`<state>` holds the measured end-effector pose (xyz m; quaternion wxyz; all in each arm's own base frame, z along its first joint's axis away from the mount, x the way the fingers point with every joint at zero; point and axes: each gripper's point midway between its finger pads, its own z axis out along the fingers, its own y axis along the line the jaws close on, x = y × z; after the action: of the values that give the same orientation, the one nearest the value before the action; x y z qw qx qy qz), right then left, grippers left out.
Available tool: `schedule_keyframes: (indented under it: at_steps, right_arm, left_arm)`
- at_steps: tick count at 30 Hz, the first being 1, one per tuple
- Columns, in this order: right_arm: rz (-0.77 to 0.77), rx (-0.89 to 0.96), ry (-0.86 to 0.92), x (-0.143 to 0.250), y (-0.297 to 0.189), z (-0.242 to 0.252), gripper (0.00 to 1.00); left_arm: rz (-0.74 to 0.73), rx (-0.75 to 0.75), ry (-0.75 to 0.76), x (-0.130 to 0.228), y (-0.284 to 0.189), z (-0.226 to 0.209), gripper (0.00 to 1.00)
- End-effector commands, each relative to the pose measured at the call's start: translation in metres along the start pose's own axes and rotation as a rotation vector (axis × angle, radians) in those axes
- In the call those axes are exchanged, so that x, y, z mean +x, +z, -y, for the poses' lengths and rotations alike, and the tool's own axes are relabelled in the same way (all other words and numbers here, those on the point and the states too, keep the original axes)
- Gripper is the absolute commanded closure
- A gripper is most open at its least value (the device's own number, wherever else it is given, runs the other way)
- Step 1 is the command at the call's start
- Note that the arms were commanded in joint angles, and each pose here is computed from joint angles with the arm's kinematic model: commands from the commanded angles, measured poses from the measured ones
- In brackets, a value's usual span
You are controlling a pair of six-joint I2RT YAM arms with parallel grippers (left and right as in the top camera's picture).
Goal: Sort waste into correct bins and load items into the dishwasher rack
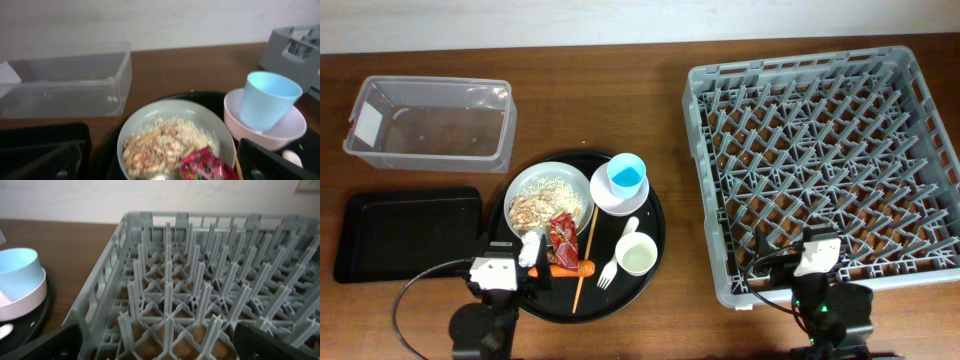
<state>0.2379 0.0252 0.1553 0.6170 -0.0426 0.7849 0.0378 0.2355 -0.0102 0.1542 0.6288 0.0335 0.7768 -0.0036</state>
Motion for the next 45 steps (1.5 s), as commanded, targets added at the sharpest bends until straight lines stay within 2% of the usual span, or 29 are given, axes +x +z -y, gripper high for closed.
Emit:
schedule_keyframes:
  at_steps: [1,7,11,14,18,25,29,36,42,45]
  right_arm:
    - [-0.022,-0.017,0.008,-0.03,-0.007,-0.004,0.01]
    - [-0.213,-0.015,0.014,-0.047,-0.007,-0.004,0.01]
    - [-0.399,-0.016,0.02,-0.06,-0.008,-0.004,0.01]
    - [-0.477,-0.03,0.026,-0.063,-0.006,-0.006,0.01]
    - [-0.541,-0.063,0.037,-0.06,-0.001,-0.012,0.01]
    - [-0.639,-0.038,0.036,-0.04,0.001,-0.008,0.01]
    - [-0.647,-0.037,0.036,-0.039,0.002,-0.008,0.01]
    - [-0.646,-0.037,0.036,-0.039,0.002,-0.008,0.01]
    - [-0.646,-0.037,0.036,-0.039,0.002,-0.008,0.01]
    - [-0.646,-0.038,0.036,-0.039,0.002,-0.008,0.01]
  left_arm:
    - [-0.019,-0.005,-0.003,-0.025,-0.009,-0.002,0.01]
    - [-0.163,0.001,-0.006,-0.039,-0.008,-0.002,0.01]
    - [-0.385,0.015,-0.01,-0.038,-0.004,-0.001,0.01]
    - [-0.505,0.087,-0.029,-0.033,0.001,0.011,0.01]
    - [-0.673,0.209,-0.079,-0.018,0.01,0.032,0.01]
    - [-0.9,0.268,-0.133,0.026,0.019,0.043,0.01]
    - [-0.969,0.235,-0.197,0.039,0.02,0.043,0.01]
    - [-1.151,-0.047,-0.438,0.074,0.012,0.014,0.01]
    - [-1.222,-0.139,-0.552,0.094,0.013,-0.006,0.01]
    - [-1.238,-0.146,-0.559,0.103,0.02,-0.008,0.09]
